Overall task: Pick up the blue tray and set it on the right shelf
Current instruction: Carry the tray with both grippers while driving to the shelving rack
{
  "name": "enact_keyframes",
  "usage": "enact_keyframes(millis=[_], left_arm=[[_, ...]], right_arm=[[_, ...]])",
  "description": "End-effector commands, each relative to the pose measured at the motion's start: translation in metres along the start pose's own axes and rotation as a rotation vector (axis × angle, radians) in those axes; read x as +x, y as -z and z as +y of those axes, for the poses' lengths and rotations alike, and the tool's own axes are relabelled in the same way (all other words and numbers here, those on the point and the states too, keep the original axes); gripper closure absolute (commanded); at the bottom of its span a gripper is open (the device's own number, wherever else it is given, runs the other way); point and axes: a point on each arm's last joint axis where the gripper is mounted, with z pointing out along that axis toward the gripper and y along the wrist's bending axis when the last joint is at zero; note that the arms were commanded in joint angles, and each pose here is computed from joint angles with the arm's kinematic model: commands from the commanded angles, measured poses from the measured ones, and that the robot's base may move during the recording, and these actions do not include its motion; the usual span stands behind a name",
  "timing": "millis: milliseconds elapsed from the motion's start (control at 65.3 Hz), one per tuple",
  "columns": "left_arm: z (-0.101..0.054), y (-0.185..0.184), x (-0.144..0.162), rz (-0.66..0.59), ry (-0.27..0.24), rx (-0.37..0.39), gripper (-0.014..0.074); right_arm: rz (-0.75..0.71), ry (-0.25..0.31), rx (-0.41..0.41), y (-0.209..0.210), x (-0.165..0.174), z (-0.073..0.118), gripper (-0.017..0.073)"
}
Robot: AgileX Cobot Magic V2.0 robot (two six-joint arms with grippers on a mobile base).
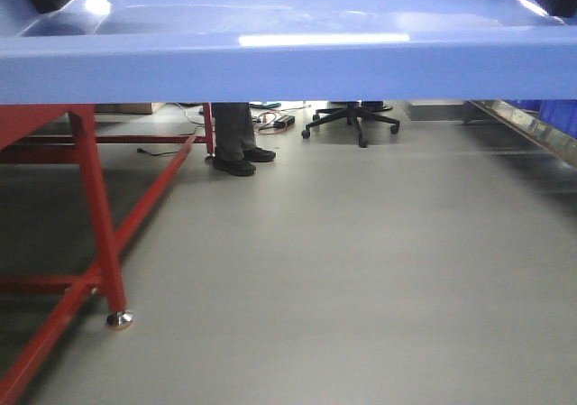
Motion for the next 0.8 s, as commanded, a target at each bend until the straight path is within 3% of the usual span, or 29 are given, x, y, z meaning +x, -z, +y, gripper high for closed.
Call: enact_keyframes(millis=[0, 781], left_arm=[[0.0066, 0.0175, 0.0061, 0.007, -0.058, -0.071, 0.0642], [0.0066, 0.0175, 0.0061, 0.007, -0.058, -0.071, 0.0642]], right_arm=[[-0.097, 0.059, 0.06, 0.0167, -0.0062, -0.0077, 0.0503], [-0.098, 0.059, 0.06, 0.0167, -0.0063, -0.0077, 0.0503]])
